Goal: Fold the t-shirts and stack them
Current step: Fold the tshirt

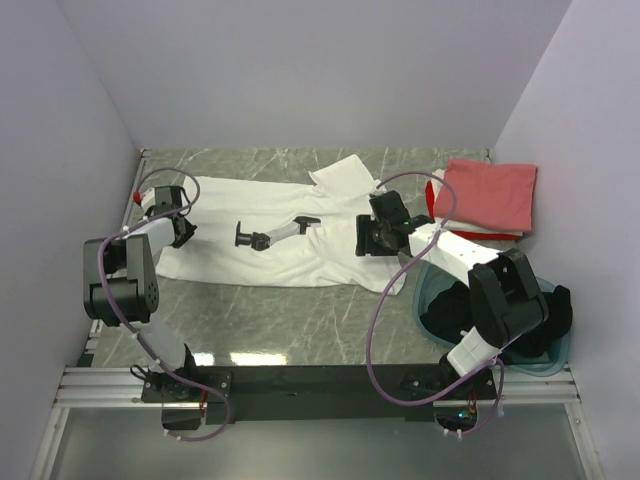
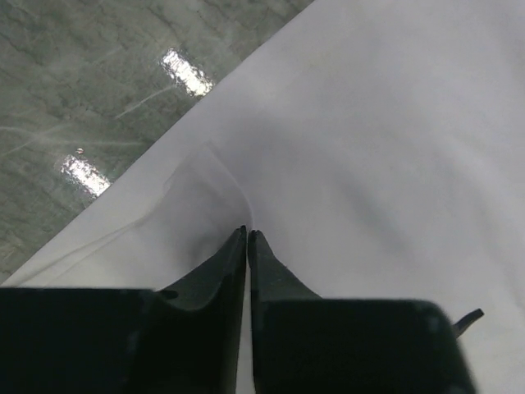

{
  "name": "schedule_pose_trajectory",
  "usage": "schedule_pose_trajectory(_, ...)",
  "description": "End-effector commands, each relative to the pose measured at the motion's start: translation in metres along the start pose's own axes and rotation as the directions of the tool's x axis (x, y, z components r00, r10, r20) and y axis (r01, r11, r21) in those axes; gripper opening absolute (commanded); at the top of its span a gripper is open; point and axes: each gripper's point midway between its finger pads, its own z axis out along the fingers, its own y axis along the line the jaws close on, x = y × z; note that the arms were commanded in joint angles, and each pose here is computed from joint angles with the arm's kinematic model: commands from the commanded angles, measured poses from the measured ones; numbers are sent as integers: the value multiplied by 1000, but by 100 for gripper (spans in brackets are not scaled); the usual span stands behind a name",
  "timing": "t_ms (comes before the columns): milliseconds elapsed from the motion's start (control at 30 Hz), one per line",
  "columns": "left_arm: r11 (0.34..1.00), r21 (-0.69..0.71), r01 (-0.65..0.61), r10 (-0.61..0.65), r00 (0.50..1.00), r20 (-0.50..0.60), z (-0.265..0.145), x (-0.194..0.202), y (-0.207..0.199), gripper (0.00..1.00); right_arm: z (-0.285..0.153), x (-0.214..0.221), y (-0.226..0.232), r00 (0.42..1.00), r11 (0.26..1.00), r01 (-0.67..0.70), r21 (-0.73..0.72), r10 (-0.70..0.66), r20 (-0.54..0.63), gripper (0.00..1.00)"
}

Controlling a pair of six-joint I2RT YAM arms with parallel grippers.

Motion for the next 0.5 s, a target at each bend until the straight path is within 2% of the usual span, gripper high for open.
schedule_pose_trajectory(0,1000,21,-16,16,1000,7,0,-13,-9,16,-2,-7,-6,999,1000,-22,12,21,34,64)
schedule_pose_trajectory(33,1000,18,-13,12,1000,11,0,-14,-9,26,-1,-9,-12,999,999,-29,33,28,39,64)
schedule_pose_trajectory(133,1000,18,-6,5,999,33,-7,-20,-8,41,-1,-14,-21,997,997,-63,44,61,42,64)
schedule_pose_trajectory(167,1000,23,1,-2,999,47,-11,-24,-8,50,0,-15,-22,997,996,-73,45,71,39,64)
schedule_pose_trajectory(300,999,46,19,-23,995,93,-28,-34,-10,62,2,-25,-31,995,993,-94,65,91,45,64)
schedule_pose_trajectory(333,998,56,21,-26,994,103,-32,-35,-13,69,6,-27,-32,995,993,-96,69,94,38,64)
schedule_pose_trajectory(467,995,90,33,-43,992,117,-46,-31,-11,75,17,-32,-32,997,994,-83,76,82,12,63)
